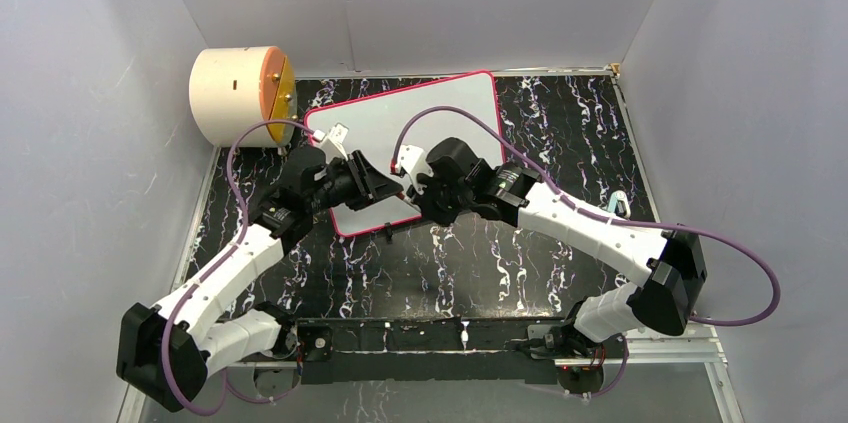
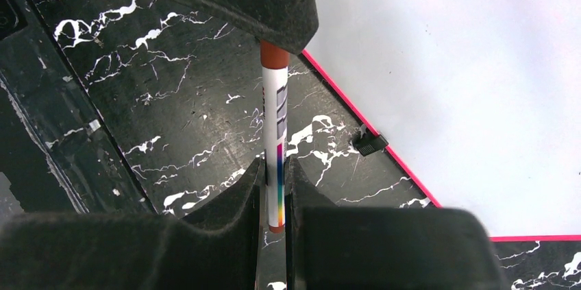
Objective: Write a sentence on the whiteboard
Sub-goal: Open the whiteboard marker.
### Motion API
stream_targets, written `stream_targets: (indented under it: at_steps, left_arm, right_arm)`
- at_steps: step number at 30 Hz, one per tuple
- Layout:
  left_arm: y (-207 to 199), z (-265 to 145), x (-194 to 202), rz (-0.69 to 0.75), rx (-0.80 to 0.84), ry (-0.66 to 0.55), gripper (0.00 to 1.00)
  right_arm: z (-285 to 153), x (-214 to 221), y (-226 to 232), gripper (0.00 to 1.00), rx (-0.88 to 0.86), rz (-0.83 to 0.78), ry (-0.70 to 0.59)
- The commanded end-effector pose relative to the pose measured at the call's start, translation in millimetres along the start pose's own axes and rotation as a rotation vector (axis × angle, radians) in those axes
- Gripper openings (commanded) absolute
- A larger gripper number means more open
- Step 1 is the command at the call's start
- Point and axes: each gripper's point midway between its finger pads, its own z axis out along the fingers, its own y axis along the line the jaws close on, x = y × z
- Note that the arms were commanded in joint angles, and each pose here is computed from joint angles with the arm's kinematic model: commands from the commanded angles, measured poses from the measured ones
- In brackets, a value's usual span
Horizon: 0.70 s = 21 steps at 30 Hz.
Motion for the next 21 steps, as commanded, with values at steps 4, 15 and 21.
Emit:
stream_targets:
  at_steps: [4, 15, 21]
  left_arm:
    - [-7.6, 2.0, 0.2, -0.045, 0.06, -0.027, 0.12]
    - [-10.1, -5.5, -9.1, -0.133, 0.108, -0.137, 0.0]
    - [-9.6, -10.5, -13.4, -0.184, 0.141, -0.198, 0.0]
  right_arm:
    - [-5.5, -28.4, -2.4, 0.0, 0.021, -0.034, -0.108]
    - [-19.5, -46.1, -2.7, 0.42, 0.051, 0.076, -0.261]
    - [-43.1, -68.6, 1.8, 0.74, 0.035, 0.208, -0.456]
